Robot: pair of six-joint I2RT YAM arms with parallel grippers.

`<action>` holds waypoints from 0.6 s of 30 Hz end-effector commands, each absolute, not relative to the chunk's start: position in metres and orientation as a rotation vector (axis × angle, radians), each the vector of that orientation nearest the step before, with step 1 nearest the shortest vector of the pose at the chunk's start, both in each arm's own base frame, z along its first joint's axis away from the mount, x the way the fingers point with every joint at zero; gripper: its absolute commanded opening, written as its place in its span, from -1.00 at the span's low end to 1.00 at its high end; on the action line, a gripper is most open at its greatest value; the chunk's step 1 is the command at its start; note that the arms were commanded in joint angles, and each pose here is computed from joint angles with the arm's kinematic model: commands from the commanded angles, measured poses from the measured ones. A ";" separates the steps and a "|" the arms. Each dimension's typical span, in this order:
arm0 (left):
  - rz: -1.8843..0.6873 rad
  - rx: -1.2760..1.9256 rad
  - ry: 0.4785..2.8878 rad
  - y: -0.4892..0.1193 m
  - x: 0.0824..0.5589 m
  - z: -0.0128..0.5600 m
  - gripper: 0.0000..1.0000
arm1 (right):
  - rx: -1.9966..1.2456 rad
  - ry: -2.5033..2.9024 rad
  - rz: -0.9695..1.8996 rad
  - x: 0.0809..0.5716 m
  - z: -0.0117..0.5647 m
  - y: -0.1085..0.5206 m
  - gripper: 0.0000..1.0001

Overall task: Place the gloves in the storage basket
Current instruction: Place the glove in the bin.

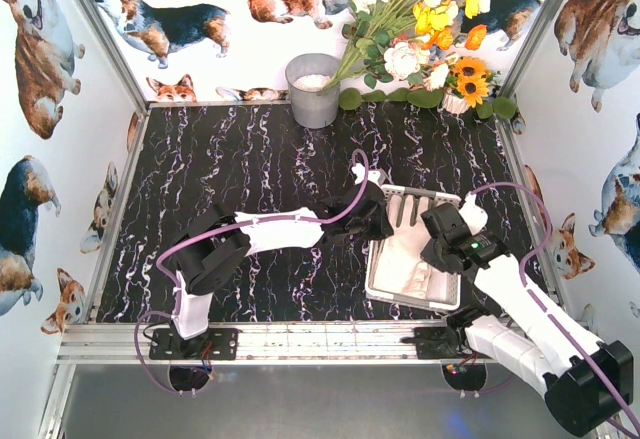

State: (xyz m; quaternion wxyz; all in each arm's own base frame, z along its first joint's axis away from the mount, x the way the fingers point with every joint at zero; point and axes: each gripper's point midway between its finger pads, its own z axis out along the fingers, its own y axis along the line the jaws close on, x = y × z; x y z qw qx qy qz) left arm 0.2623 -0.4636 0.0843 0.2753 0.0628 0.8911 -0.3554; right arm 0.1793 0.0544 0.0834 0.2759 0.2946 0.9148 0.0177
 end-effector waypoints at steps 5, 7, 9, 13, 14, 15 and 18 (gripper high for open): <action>-0.622 0.115 2.439 -0.423 0.294 0.045 -1.00 | 0.773 2.457 -0.164 0.171 0.074 0.025 -0.66; -0.621 0.124 2.423 -0.423 0.295 0.051 -1.00 | 0.760 2.445 -0.179 0.172 0.081 0.022 -0.15; -0.627 0.134 2.396 -0.424 0.297 0.063 -0.83 | 0.741 2.425 -0.193 0.173 0.093 0.018 0.19; -0.627 0.182 2.333 -0.426 0.301 0.096 -0.50 | 0.707 2.383 -0.199 0.178 0.122 0.014 0.78; -0.619 0.192 2.325 -0.426 0.301 0.103 -0.43 | 0.706 2.379 -0.201 0.178 0.128 0.013 0.84; -0.609 0.200 2.316 -0.425 0.301 0.110 -0.38 | 0.703 2.378 -0.206 0.176 0.131 0.012 0.87; -0.594 0.208 2.289 -0.425 0.300 0.128 -0.25 | 0.694 2.351 -0.183 0.179 0.149 0.012 0.87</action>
